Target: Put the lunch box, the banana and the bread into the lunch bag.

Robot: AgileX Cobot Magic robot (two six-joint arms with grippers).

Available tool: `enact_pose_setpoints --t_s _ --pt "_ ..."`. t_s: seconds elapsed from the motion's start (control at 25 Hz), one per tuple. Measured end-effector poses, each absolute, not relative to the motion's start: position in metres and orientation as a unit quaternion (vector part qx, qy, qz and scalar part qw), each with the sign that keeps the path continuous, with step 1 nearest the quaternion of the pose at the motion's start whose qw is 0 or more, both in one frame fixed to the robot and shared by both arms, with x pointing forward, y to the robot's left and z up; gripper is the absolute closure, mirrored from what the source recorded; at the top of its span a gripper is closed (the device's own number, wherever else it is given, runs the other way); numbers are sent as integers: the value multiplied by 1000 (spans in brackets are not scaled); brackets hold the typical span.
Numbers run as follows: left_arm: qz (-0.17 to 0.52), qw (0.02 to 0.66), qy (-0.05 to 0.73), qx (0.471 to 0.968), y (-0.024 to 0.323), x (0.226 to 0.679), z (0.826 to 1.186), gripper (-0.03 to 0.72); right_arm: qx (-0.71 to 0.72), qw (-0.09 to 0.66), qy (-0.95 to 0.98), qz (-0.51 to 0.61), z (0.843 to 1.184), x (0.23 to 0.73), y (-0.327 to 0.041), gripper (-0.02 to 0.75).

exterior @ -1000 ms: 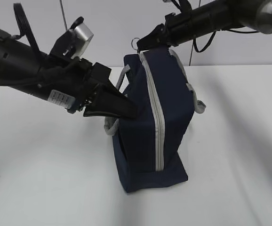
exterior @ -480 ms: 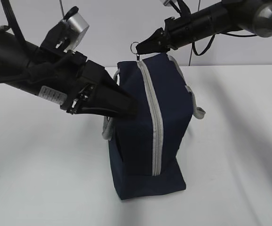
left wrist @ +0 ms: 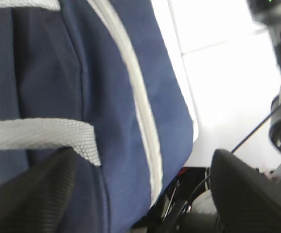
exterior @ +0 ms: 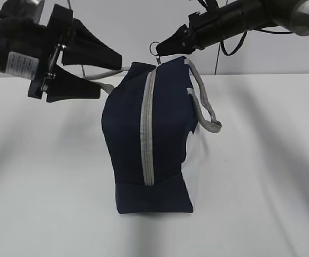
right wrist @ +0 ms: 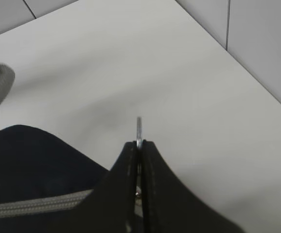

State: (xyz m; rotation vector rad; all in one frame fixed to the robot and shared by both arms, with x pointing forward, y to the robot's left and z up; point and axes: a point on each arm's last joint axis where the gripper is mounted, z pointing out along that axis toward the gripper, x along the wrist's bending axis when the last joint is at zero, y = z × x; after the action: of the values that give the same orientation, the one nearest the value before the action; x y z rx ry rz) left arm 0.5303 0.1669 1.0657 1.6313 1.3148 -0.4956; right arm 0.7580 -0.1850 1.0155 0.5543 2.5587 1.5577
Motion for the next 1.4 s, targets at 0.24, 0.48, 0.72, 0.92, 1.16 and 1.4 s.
enact_pose_setpoints --t_s 0.24,0.48,0.72,0.92,1.16,1.4 --pt "-193 496 570 625 168 546 1089 137 180 51 840 510 1017 758 -186 754" --pt "-237 479 563 631 161 563 1090 143 178 54 845 502 1016 758 -186 754" --pt "-159 489 566 644 163 588 1097 178 177 55 848 496 1015 758 -187 754" --pt "-135 449 583 664 159 633 1070 181 176 57 853 488 1014 758 -188 754" --pt "-170 415 590 672 148 676 1037 181 175 61 858 478 1013 758 -189 754" --pt "-187 408 583 677 124 690 1023 181 173 64 864 469 1011 759 -190 754"
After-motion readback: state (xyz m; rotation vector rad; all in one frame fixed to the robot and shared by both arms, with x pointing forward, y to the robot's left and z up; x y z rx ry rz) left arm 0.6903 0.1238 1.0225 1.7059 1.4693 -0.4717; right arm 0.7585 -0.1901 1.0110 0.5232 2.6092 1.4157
